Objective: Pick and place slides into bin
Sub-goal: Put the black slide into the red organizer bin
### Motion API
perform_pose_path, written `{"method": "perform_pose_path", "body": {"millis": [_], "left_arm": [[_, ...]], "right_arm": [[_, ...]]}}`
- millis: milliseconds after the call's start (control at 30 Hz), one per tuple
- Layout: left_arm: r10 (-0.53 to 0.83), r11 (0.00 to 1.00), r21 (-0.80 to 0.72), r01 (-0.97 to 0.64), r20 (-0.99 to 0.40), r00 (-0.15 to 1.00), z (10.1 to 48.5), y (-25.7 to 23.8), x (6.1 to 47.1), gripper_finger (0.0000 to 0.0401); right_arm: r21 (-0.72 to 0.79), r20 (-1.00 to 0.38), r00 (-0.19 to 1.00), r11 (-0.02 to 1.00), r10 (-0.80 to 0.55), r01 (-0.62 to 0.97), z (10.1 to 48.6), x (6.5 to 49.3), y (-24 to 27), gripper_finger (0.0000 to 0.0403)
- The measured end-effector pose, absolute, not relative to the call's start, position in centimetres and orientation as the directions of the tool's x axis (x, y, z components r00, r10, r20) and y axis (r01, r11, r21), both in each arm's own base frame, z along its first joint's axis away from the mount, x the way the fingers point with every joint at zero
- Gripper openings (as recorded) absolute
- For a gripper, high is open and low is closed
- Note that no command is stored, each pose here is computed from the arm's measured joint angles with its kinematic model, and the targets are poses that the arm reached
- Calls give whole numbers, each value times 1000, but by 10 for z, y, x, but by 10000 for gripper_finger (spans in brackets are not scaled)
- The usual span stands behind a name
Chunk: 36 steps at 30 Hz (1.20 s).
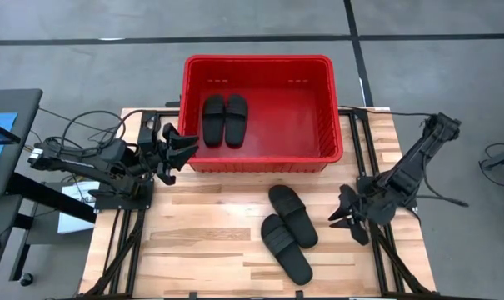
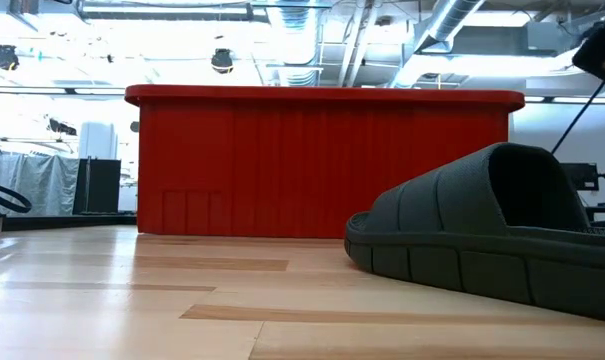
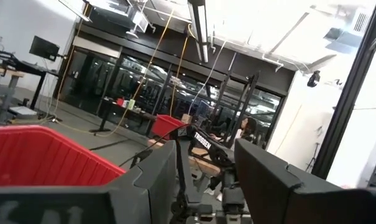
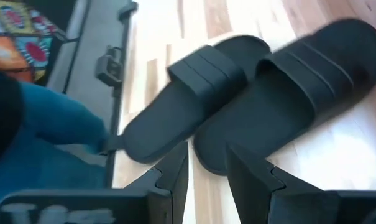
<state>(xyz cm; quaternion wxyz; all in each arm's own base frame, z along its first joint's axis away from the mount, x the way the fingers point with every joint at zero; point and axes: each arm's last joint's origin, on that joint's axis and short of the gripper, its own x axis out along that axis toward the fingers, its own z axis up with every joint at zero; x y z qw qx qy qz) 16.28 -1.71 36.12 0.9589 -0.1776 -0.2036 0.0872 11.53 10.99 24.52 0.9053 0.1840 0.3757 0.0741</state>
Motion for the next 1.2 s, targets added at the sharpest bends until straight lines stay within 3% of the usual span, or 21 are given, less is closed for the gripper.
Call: {"method": "perform_pose_path", "body": {"millis": [167,267,367,533,933,1067,1200], "left_arm": [[198,927,-370,-54,361,911,361,-18,163,154],[63,940,-334,65,358,932,360,-22,164,154],[-46,924,-347,160,315,948,355,-28,168,154],[-122,908,-374,187,192,974,341,-41,174,154],[-153,887,-423,185,110,982,333,-79,180,154],[-141,925,-350,150,51,989,344,-97,187,154],[-45,962,-272,29,-52,998,358,-113,200,154]], "right_arm": [[380,-689,696,919,203,108,235,123,116,98],[380,-689,707,910,159,166,233,125,117,98],[408,-685,713,889,148,207,233,125,117,98],[447,-693,704,859,157,248,232,125,117,98],[396,-754,652,846,77,358,225,119,109,98],[402,-766,641,817,52,414,224,117,107,98],[412,-770,637,799,49,437,224,117,107,98]]}}
